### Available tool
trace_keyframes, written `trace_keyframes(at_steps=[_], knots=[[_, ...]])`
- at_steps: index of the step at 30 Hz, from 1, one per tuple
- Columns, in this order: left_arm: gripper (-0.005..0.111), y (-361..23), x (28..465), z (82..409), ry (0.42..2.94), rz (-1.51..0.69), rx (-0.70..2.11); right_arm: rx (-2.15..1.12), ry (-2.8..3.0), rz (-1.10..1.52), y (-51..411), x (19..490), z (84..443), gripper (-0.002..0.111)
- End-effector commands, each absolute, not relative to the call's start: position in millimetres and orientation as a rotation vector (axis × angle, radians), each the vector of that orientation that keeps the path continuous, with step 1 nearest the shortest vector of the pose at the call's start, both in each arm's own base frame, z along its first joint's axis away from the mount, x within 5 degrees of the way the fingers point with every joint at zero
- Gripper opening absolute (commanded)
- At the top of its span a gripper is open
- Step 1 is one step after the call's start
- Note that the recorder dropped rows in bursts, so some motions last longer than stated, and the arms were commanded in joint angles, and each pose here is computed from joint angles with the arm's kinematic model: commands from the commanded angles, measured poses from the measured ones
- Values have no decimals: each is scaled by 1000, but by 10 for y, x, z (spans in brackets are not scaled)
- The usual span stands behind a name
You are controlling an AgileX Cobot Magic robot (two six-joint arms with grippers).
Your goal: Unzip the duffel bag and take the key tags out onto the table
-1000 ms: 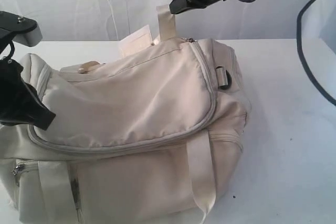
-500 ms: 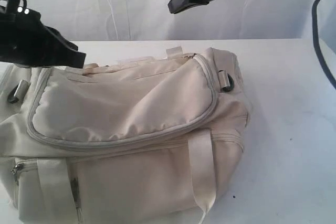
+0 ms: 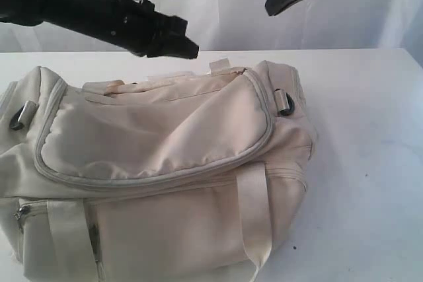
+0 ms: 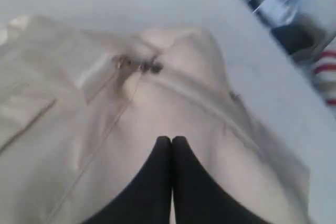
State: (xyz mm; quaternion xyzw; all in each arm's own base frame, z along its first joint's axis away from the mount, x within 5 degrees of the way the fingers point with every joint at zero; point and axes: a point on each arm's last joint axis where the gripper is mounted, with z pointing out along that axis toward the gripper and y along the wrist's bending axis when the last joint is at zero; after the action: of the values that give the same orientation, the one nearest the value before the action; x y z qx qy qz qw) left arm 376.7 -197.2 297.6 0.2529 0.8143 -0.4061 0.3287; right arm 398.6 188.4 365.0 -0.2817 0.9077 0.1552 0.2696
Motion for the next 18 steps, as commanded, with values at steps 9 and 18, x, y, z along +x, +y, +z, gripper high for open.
trace_keyframes(at_steps=[9, 18], knots=[[71, -2197, 4360, 2452, 1969, -1360, 563, -732, 2328, 412, 1697, 3578, 4253, 0], [72, -2337, 4493, 2139, 2030, -1326, 376, -737, 2331, 410, 1680, 3535, 4257, 0]])
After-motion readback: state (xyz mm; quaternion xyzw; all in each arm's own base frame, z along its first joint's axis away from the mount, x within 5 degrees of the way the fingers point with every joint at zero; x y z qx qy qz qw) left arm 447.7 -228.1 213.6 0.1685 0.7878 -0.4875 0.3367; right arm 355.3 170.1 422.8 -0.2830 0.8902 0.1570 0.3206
